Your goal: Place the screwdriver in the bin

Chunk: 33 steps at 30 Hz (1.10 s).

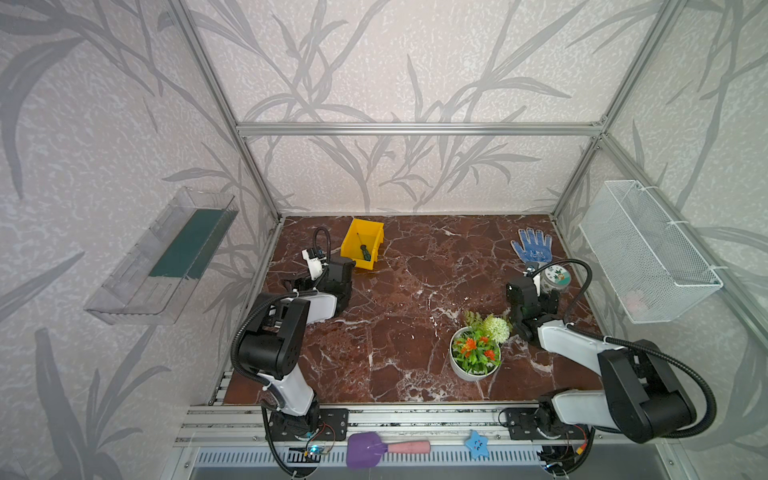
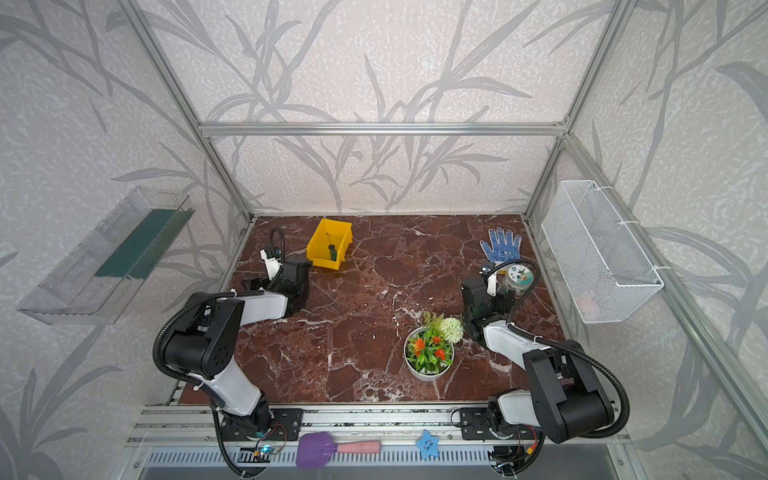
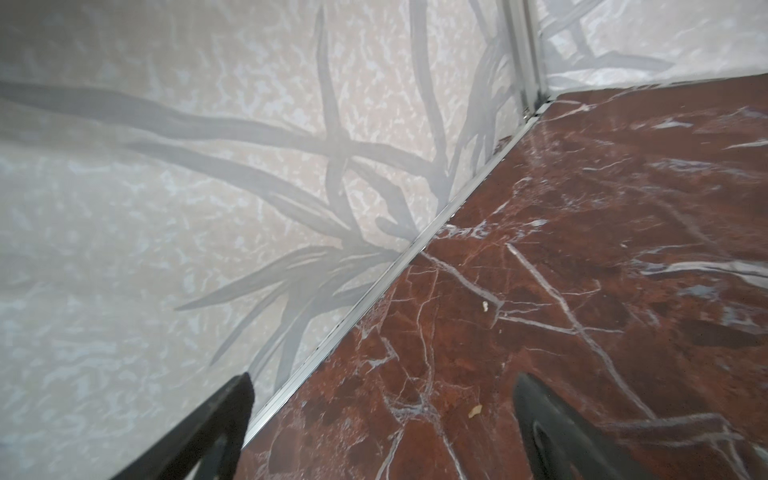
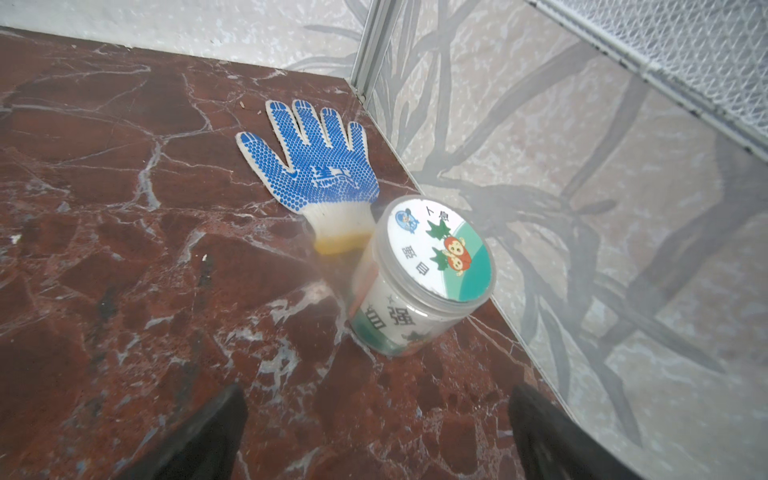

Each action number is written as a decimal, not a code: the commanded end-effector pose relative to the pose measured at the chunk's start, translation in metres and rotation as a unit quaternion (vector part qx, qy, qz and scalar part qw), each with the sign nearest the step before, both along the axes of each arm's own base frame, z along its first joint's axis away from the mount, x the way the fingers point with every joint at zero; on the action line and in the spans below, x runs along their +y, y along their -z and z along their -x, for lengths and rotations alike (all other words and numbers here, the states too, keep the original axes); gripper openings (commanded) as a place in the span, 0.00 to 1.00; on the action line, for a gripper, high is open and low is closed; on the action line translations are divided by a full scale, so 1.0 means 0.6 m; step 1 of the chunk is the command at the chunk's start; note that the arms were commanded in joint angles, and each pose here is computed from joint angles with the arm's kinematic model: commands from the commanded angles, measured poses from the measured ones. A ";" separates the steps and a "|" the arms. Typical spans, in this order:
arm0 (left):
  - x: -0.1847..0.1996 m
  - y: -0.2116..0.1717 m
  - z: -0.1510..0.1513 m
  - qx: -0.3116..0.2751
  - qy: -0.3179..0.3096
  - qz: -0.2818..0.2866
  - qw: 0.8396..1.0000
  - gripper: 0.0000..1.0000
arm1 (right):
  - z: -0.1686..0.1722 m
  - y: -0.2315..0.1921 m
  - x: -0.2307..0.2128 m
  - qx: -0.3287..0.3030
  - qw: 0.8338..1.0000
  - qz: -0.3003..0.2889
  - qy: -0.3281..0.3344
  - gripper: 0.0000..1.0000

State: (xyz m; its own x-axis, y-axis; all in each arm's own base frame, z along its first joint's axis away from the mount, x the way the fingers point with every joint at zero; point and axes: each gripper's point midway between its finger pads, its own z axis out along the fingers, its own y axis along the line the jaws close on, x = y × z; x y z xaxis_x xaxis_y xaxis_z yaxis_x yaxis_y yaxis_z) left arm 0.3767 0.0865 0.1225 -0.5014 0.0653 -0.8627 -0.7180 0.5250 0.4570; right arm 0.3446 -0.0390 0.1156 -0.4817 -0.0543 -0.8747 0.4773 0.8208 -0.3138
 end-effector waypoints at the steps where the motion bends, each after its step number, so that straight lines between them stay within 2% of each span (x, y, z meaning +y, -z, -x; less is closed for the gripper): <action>1: -0.009 -0.008 -0.021 -0.029 0.038 0.022 0.999 0.99 | -0.013 -0.028 0.004 -0.049 0.999 0.003 -0.008 0.99; 6: -0.035 -0.018 -0.005 -0.070 0.081 0.012 0.994 0.99 | -0.010 -0.032 0.013 -0.069 0.997 0.000 -0.029 0.99; 11: -0.077 -0.036 0.036 -0.155 0.158 -0.004 0.975 0.99 | 0.008 -0.038 0.011 -0.102 0.994 -0.010 -0.037 0.99; 15: -0.080 -0.038 0.046 -0.161 0.166 0.003 0.973 0.99 | 0.019 -0.038 0.017 -0.114 0.992 -0.030 -0.051 0.99; 20: -0.085 -0.028 0.028 -0.154 0.217 0.022 0.964 0.99 | 0.029 -0.034 0.023 -0.119 0.990 -0.042 -0.065 0.99; 22: -0.079 -0.019 0.019 -0.144 0.229 0.052 0.961 0.99 | 0.027 -0.033 0.023 -0.119 0.990 -0.044 -0.065 0.99; 26: -0.048 0.030 0.000 -0.117 0.251 0.162 0.947 0.99 | 0.012 -0.041 0.035 -0.139 0.986 -0.046 -0.084 0.99; 29: -0.043 0.034 -0.017 -0.117 0.255 0.161 0.946 0.99 | 0.003 -0.034 0.037 -0.139 0.986 -0.035 -0.086 0.99; 31: -0.042 0.039 -0.015 -0.099 0.249 0.175 0.947 0.99 | -0.003 -0.028 0.039 -0.139 0.986 -0.036 -0.089 0.99; 33: -0.042 0.040 -0.013 -0.106 0.249 0.173 0.947 0.99 | -0.011 -0.024 0.046 -0.137 0.985 -0.030 -0.099 0.99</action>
